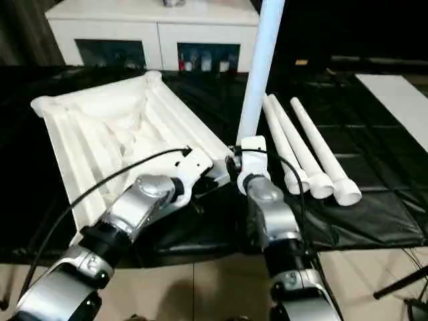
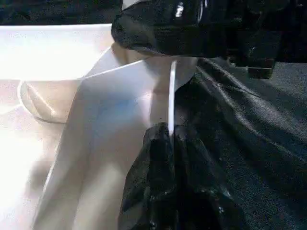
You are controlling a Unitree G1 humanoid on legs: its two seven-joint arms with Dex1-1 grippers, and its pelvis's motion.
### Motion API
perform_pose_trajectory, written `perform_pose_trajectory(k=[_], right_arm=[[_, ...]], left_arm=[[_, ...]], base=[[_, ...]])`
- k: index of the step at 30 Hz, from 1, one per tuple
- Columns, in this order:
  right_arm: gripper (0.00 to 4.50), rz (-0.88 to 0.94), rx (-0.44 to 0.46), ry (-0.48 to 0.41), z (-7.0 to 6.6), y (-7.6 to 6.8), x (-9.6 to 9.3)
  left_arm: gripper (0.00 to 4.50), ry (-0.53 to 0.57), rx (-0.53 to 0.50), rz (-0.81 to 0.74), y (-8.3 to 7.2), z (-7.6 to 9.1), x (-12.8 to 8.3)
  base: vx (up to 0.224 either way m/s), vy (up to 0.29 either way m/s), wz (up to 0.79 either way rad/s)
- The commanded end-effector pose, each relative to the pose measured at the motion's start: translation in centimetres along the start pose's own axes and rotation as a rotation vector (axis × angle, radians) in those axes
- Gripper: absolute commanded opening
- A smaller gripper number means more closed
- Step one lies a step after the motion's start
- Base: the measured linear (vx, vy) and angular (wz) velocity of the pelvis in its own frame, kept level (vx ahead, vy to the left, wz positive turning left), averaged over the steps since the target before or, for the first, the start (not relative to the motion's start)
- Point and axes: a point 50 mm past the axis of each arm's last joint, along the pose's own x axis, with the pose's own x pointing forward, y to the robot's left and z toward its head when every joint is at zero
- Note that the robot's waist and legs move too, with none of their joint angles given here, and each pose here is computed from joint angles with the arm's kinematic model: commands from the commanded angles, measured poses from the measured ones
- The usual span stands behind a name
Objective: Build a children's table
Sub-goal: Rotate leg to tighten, then rotate table base
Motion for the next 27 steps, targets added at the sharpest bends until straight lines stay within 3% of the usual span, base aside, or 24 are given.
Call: perform_pose_trajectory(k=[1,5,6,9,12,13,14,16,18,21,27], right_arm=[[3.22,0.054,0.033,0.014,-0.6,1.4,-0.1],[3.58,-0.018,0.013,-0.021,-0.4,-0.2,-0.4],[3.68,-0.083,-0.002,-0.044,-0.2,-1.3,-0.6],[3.82,-0.1,-0.001,-0.083,0.3,-2.7,-1.1],[3.82,-0.068,-0.038,-0.083,0.4,-3.1,-1.6],[3.82,-0.034,-0.066,-0.081,0.2,-3.3,-2.0],[3.85,-0.034,-0.066,-0.081,0.2,-3.3,-2.0],[3.85,-0.008,-0.084,-0.081,0.0,-3.4,-2.4],[3.86,0.008,-0.093,-0.082,-0.1,-3.4,-2.6],[3.86,0.054,-0.087,-0.09,-0.1,-2.8,-2.8],[3.86,0.184,-0.113,-0.08,-0.1,-1.2,-2.9]], left_arm=[[0.0,-0.134,0.055,0.055,0.8,2.8,-0.3],[0.0,-0.13,0.057,0.086,1.4,2.6,-0.5],[0.0,-0.142,0.056,0.094,1.7,2.7,-0.5],[0.0,-0.156,0.053,0.105,2.0,2.8,-0.6],[0.0,-0.178,0.056,0.146,2.4,3.0,-0.7],[0.0,-0.236,0.037,0.167,2.8,3.7,-0.9],[0.28,-0.236,0.037,0.167,2.8,3.7,-0.9],[0.28,-0.301,0.009,0.152,3.1,4.5,-1.2],[0.65,-0.327,0.007,0.135,3.3,5.1,-1.7],[0.73,-0.342,0.054,0.109,3.9,5.2,-2.9],[1.16,-0.227,0.137,-0.001,4.9,2.6,-6.0]], base=[[0.0,0.0,0.0],[0.0,0.0,0.0],[0.0,0.0,0.0],[0.0,0.0,0.0],[0.0,0.0,0.0],[0.0,0.0,0.0],[0.0,0.0,0.0],[0.0,0.0,0.0],[0.0,0.0,0.0],[0.0,0.0,0.0],[0.0,0.0,0.0]])
